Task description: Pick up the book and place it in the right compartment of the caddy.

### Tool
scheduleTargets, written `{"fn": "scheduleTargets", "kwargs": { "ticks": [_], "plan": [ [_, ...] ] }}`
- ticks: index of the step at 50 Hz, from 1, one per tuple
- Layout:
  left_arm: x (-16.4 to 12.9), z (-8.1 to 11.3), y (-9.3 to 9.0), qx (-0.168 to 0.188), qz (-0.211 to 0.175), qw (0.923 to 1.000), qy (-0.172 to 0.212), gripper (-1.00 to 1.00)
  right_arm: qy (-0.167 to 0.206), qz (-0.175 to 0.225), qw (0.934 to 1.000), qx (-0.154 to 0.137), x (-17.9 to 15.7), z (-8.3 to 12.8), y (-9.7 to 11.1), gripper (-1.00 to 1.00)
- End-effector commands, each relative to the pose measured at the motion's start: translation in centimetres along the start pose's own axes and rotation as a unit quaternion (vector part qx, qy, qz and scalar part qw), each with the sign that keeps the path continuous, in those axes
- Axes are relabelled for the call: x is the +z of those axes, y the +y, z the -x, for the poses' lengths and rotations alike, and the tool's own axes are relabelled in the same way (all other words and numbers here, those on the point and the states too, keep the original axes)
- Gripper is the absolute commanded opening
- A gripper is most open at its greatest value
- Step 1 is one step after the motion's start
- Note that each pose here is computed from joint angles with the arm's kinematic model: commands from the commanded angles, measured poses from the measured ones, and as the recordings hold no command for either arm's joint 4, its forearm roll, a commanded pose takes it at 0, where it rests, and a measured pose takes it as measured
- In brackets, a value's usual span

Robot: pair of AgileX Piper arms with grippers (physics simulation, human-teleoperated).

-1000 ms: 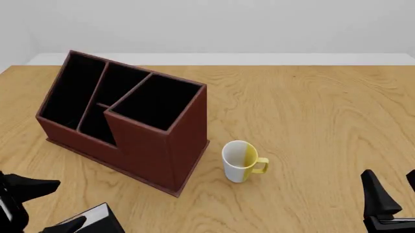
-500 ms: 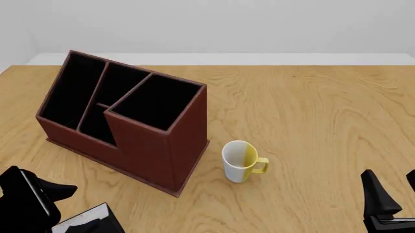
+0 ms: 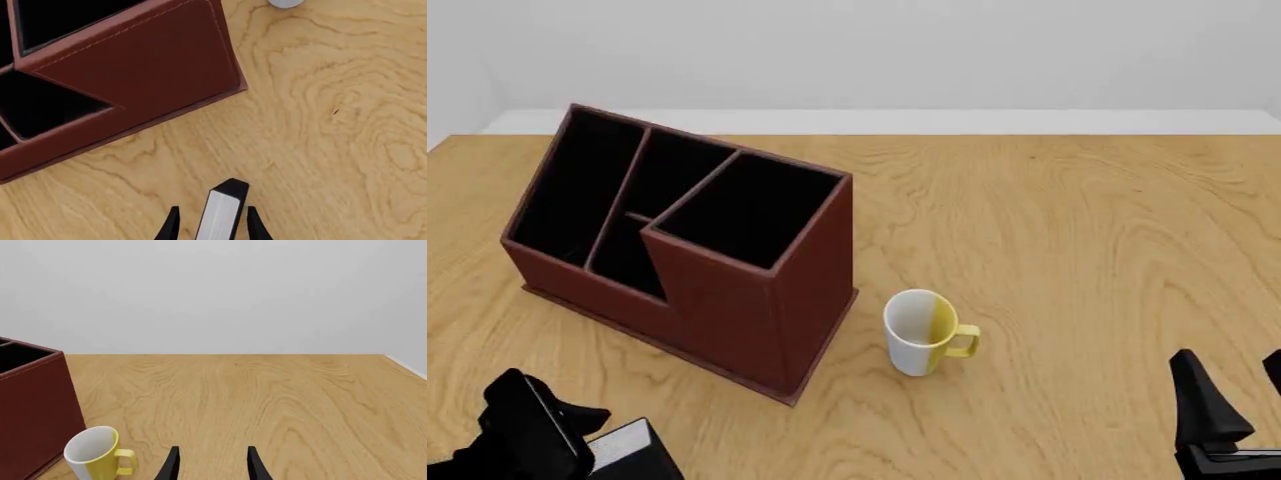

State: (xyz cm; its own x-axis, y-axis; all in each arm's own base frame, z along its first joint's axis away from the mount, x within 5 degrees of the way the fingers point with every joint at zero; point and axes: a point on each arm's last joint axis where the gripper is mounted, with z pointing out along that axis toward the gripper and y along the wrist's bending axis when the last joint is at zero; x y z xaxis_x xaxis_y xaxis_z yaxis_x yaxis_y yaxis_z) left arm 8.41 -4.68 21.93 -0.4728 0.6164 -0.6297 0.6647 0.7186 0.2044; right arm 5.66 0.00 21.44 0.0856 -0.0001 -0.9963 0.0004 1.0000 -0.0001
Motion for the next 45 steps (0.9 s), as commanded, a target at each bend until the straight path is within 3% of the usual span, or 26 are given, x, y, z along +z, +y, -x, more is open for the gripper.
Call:
{"fn": "scheduleTargets", "kwargs": {
  "ticks": [1, 10, 11, 27, 45],
  "plan": [
    [1.6, -1.0, -0.3, -0.005, -0.005, 0.9999, 0.015, 1.0, 0.0, 0.0, 1.0, 0.0, 0.0, 0.0, 0.0, 1.0],
    [2.7, -1.7, -0.7, -0.009, -0.013, 0.9996, 0.024, 1.0, 0.0, 0.0, 1.0, 0.0, 0.0, 0.0, 0.0, 1.0],
    [2.6, -1.6, -0.6, -0.01, -0.01, 0.9997, 0.021, -1.0, 0.0, 0.0, 1.0, 0.0, 0.0, 0.0, 0.0, 1.0],
    [2.2, -1.4, -0.9, -0.01, -0.019, 0.9996, 0.016, -1.0, 0.0, 0.0, 1.0, 0.0, 0.0, 0.0, 0.0, 1.0],
    [-1.7, 0.5, -0.4, -0.015, -0.013, 0.9994, -0.027, -1.0, 0.0, 0.0, 1.0, 0.0, 0.0, 0.0, 0.0, 1.0]
  ]
}}
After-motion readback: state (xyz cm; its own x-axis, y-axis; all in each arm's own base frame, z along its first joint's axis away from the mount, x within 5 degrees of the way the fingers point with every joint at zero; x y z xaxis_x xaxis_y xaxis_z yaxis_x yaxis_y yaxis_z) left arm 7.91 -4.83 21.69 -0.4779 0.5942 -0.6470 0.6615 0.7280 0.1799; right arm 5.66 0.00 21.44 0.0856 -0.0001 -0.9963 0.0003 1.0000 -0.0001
